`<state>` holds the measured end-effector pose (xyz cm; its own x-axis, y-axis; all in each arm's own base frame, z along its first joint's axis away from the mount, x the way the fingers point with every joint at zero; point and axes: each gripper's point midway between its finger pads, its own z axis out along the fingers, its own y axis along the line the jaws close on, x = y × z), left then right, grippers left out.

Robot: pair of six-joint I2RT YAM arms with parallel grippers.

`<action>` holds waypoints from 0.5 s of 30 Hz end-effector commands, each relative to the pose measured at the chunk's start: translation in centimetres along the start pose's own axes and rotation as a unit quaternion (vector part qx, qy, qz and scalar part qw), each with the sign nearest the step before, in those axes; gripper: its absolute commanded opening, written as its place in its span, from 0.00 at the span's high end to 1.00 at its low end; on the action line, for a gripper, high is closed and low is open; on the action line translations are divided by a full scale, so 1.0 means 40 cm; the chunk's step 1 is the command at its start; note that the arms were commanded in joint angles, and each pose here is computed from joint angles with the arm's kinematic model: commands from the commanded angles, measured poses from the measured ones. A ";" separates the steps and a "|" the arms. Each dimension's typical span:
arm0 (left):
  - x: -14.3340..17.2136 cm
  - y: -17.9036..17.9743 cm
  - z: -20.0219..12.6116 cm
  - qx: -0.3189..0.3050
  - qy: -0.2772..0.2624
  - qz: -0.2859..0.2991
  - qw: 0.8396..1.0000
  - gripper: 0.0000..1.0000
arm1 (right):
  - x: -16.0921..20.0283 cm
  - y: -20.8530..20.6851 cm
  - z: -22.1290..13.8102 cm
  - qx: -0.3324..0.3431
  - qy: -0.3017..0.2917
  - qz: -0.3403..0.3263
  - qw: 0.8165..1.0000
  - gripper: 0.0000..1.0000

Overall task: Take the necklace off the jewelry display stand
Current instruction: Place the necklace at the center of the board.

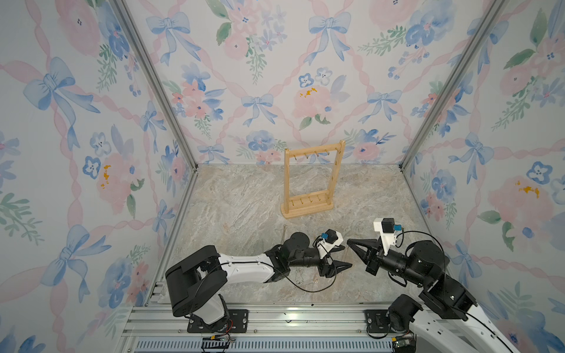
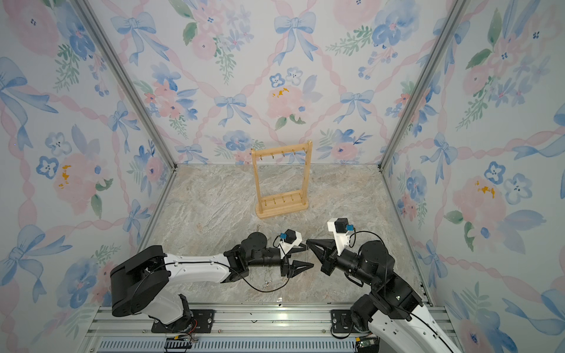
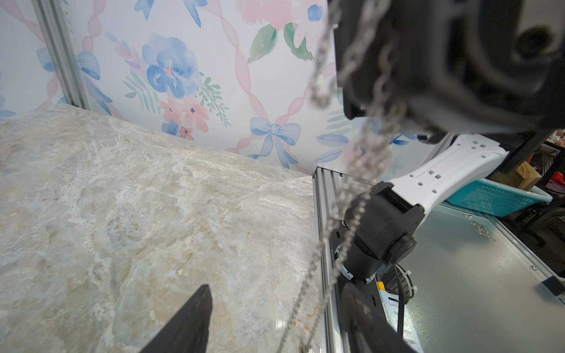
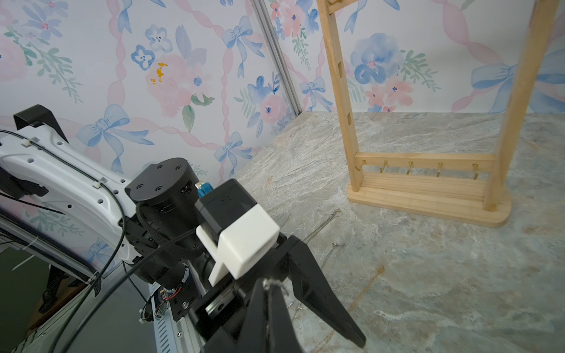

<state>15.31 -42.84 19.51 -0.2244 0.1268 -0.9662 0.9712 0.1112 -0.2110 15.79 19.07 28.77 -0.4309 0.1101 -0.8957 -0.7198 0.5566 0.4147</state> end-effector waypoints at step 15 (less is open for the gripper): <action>0.040 -0.016 0.041 0.015 0.022 -0.013 1.000 0.69 | 0.027 -0.009 -0.012 0.010 0.015 -0.004 1.000 1.00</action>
<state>14.80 -43.62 17.33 -0.2545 0.1763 -0.9509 0.9654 0.1045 -0.2390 15.46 18.77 28.43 -0.4368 0.1018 -0.8938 -0.7164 0.5616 0.4140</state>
